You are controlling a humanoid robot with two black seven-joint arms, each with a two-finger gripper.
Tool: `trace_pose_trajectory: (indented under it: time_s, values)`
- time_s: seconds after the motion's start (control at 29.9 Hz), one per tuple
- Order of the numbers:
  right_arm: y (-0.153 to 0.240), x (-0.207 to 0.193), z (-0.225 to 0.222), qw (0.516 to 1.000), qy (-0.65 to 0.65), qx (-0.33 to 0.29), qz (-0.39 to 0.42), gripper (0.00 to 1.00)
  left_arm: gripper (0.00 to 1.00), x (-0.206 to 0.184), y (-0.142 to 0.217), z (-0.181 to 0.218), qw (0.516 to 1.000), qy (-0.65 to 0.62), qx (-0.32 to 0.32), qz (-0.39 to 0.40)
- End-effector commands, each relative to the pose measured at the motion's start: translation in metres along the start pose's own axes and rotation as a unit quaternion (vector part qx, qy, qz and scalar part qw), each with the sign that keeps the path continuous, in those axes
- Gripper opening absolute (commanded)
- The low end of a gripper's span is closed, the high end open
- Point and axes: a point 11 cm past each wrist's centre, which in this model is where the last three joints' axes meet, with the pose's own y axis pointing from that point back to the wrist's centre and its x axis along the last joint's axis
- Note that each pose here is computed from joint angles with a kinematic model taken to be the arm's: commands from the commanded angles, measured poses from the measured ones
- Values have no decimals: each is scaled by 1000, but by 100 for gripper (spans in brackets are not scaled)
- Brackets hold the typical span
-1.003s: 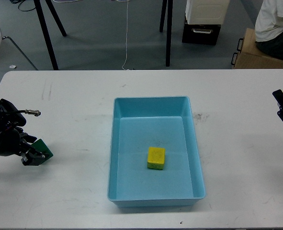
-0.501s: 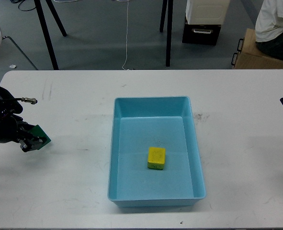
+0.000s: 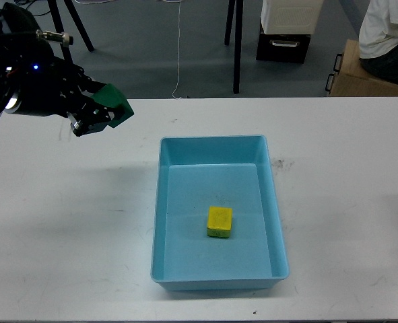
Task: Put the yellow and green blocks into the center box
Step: 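Lift the green cube with the left gripper and lower it onto the yellow cube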
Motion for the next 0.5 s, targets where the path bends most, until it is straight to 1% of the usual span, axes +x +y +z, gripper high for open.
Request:
trace_pose_trajectory:
  time_s: [0.0, 0.1, 0.17, 0.23, 0.33, 0.47]
  values:
    - [0, 4, 0, 1000, 4, 0, 11, 98, 24, 35, -30, 38, 997, -44, -60, 22]
    - [0, 5, 0, 1000, 7, 0, 16, 98, 24, 47, -55, 64, 993, -59, -101, 28]
    - [-1, 5, 0, 1000, 7, 1, 16, 98, 24, 47, -70, 79, 990, -68, -122, 19]
    - [-1, 5, 0, 1000, 7, 1, 16, 98, 24, 40, -86, 95, 986, -82, -144, -2]
    - [-1, 5, 0, 1000, 7, 1, 16, 98, 24, 31, -106, 109, 982, -102, -158, -26]
    - [-1, 6, -1, 1000, -4, 3, 22, 98, 25, 2, -126, 117, 980, -97, -164, -53]
